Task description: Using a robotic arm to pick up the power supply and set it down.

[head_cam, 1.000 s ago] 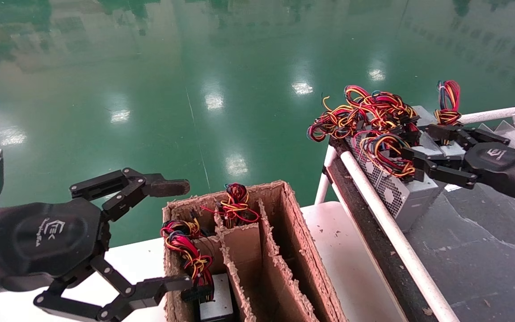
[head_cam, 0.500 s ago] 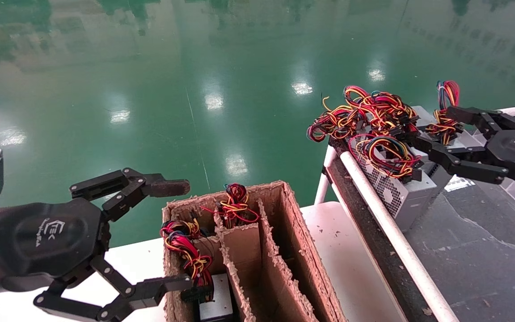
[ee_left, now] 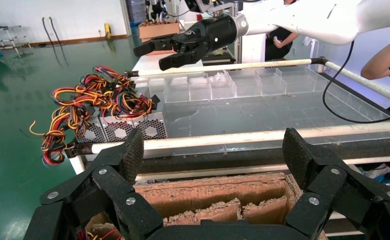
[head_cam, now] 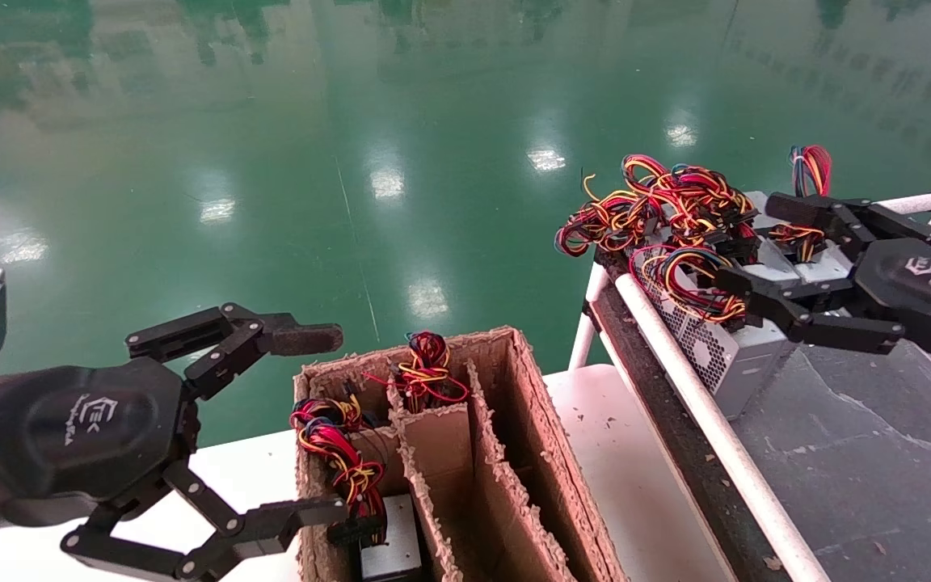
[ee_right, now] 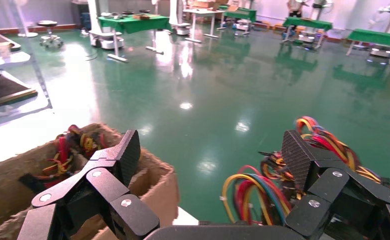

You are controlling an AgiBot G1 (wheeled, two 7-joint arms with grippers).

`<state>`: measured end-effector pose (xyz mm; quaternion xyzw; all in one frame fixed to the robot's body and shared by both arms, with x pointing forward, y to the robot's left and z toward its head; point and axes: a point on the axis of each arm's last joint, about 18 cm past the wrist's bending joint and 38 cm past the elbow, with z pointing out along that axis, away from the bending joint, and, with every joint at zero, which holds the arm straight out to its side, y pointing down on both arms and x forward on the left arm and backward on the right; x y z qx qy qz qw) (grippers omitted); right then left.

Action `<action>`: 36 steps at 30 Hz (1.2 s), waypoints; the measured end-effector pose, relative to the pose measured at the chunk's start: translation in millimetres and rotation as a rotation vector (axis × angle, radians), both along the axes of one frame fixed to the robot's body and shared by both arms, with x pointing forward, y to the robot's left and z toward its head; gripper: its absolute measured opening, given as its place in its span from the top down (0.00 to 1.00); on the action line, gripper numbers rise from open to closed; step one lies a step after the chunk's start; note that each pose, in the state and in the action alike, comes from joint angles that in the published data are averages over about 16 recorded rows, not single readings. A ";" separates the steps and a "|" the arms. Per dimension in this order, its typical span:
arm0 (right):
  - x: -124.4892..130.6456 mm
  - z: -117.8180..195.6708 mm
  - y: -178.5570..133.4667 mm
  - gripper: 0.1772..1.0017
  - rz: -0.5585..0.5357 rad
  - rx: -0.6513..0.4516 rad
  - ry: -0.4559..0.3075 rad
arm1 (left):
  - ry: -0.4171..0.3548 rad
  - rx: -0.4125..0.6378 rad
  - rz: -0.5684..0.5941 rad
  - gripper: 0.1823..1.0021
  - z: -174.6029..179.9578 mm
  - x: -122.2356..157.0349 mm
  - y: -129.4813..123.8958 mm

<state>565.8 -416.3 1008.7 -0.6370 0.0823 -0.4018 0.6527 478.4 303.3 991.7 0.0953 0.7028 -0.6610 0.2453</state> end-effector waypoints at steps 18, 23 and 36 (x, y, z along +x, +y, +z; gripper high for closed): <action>-29.4 0.5 45.5 0.00 0.170 -0.079 -0.012 | 0.000 0.000 0.000 0.00 0.0 0.0 0.0; -38.9 -1.1 58.3 0.00 0.220 -0.101 -0.011 | 0.000 0.000 0.000 0.00 0.0 0.0 0.0; -66.6 -8.3 90.9 0.00 0.355 -0.160 0.000 | 0.000 0.000 0.000 0.00 0.0 0.0 0.0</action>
